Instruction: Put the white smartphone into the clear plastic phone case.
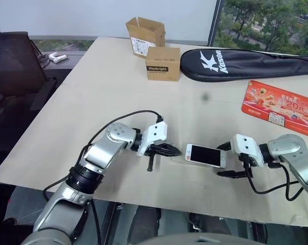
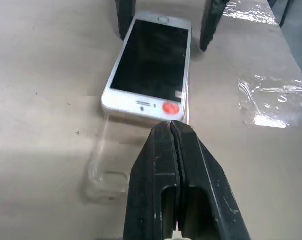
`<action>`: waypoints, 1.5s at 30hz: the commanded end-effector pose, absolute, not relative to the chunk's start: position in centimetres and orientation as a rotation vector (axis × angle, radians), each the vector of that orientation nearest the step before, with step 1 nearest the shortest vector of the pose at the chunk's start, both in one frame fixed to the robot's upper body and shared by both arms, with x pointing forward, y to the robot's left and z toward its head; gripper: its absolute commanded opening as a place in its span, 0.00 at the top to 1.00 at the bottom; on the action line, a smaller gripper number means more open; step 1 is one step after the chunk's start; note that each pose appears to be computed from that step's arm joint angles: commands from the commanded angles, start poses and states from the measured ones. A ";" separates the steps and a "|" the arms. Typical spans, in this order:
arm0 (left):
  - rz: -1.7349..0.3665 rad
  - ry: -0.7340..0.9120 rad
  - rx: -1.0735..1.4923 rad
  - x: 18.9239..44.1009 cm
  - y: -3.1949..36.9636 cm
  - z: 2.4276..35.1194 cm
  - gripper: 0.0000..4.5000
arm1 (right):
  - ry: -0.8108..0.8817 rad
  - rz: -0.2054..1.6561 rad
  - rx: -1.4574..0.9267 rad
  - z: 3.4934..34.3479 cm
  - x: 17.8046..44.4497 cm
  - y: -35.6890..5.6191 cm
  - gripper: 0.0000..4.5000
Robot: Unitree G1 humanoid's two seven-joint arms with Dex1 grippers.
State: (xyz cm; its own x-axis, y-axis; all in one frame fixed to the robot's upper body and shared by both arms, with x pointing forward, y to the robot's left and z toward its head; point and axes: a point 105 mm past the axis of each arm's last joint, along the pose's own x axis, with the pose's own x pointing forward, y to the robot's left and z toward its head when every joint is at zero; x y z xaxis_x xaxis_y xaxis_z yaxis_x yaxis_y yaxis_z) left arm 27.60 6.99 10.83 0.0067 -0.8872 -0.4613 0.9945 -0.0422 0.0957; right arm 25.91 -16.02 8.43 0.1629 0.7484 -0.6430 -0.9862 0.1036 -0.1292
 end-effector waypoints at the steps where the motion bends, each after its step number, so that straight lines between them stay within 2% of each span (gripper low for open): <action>1: -1.559 0.247 0.477 27.5 6.9 11.8 1.00 | 0.475 1.369 -0.610 8.5 25.9 -15.5 0.01; 5: -1.549 0.239 0.472 27.7 6.8 11.9 1.00 | 0.456 1.357 -0.600 8.7 26.2 -15.2 0.01; 6: -1.545 0.237 0.470 27.7 6.7 11.9 1.00 | 0.449 1.352 -0.600 8.7 26.3 -15.1 0.12; 9: -1.546 0.236 0.465 27.7 6.7 11.9 1.00 | 0.442 1.344 -0.589 8.9 26.3 -15.0 0.34; 24: -1.583 0.239 0.427 28.0 4.3 10.7 1.00 | 0.408 1.379 -0.682 10.5 26.2 -14.0 0.34; 45: -1.534 0.350 0.437 28.0 4.4 6.7 1.00 | 0.437 1.383 -0.781 10.9 26.9 -14.0 0.34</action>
State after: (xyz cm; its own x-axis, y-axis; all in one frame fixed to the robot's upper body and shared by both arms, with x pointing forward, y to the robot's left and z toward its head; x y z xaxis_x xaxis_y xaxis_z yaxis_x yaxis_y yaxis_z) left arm 28.29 3.86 8.73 0.0126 -0.9052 -0.4248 0.9946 -0.0322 0.0983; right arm 26.92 -14.28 9.63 0.1670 0.6984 -0.6959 -0.9801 0.0409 -0.1941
